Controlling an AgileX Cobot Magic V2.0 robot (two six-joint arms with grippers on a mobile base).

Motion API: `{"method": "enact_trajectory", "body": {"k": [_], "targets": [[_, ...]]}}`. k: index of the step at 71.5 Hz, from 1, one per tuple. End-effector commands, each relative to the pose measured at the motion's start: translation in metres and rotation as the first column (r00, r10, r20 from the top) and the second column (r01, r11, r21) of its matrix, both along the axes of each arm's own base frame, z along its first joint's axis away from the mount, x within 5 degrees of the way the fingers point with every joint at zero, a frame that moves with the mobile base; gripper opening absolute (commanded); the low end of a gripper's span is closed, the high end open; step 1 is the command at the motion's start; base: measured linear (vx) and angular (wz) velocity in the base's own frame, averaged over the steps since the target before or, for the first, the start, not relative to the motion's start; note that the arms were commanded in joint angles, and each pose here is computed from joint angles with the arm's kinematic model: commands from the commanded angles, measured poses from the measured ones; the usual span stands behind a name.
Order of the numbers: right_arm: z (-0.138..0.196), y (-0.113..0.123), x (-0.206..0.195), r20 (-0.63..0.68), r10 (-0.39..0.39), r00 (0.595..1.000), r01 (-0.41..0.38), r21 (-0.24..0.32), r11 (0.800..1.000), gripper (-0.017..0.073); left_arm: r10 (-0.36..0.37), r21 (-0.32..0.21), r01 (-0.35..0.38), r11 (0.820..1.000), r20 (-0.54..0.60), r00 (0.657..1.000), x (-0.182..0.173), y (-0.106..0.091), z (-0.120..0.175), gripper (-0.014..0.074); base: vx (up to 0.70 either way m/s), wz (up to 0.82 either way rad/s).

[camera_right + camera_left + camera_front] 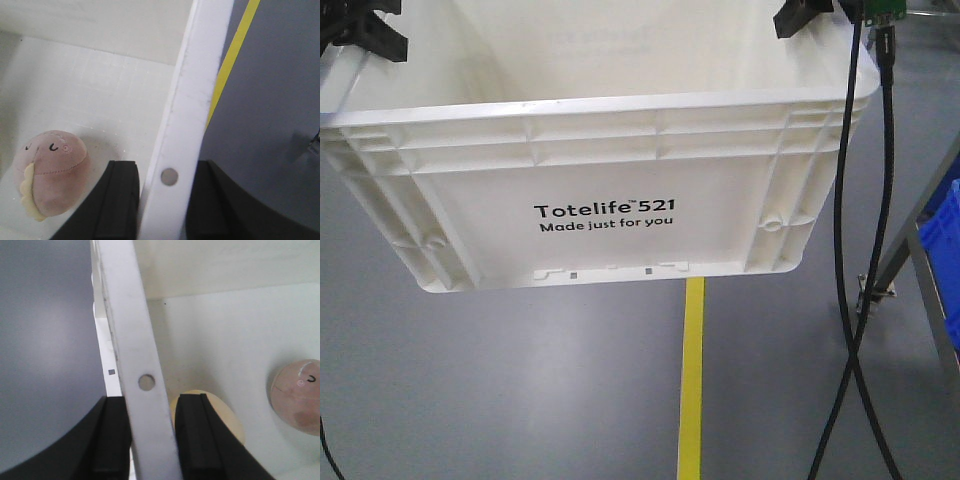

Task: Place moving items into box and shelve
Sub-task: 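Hold the crate with both grippers while the base drives away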

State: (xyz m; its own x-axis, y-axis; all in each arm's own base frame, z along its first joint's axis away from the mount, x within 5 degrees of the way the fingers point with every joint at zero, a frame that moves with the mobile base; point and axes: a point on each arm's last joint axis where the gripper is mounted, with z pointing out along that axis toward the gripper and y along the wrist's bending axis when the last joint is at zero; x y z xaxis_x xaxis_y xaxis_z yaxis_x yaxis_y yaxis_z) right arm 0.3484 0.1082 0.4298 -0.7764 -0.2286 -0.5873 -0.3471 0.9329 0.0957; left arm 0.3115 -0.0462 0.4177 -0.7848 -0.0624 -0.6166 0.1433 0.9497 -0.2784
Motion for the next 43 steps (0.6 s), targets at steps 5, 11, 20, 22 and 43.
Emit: {"method": "enact_trajectory", "body": {"k": [5, 11, 20, 22, 43], "targets": [[0.0437, 0.0154, -0.0265, 0.155, 0.087, 0.984, -0.114, 0.172, 0.978, -0.0010, -0.018, -0.222, 0.063, 0.973, 0.199, 0.980, -0.0139, -0.0199, 0.0440, -0.0017, 0.51, -0.08], [0.0437, 0.0154, -0.0265, 0.155, 0.087, 0.984, -0.114, 0.172, 0.978, -0.0010, -0.018, -0.222, 0.063, 0.973, 0.199, 0.980, -0.0139, -0.0199, 0.0440, -0.0017, 0.50, -0.08], [0.0437, 0.0154, -0.0265, 0.155, 0.087, 0.984, -0.114, 0.172, 0.978, -0.0010, -0.018, -0.222, 0.063, 0.973, 0.199, 0.980, -0.0139, -0.0199, 0.0440, -0.0017, 0.50, -0.07], [0.0437, 0.0154, -0.0265, 0.155, 0.087, 0.984, -0.114, 0.172, 0.978, -0.0010, -0.018, -0.222, 0.063, 0.973, 0.199, 0.980, -0.0139, -0.0199, 0.0440, -0.0017, 0.50, -0.07], [0.0436, 0.0153, -0.0265, 0.156, 0.087, 0.984, -0.113, 0.172, 0.979, -0.0010, -0.018, -0.222, 0.063, 0.973, 0.199, 0.980, -0.0139, -0.0199, 0.0440, -0.0017, 0.51, -0.06]]}}
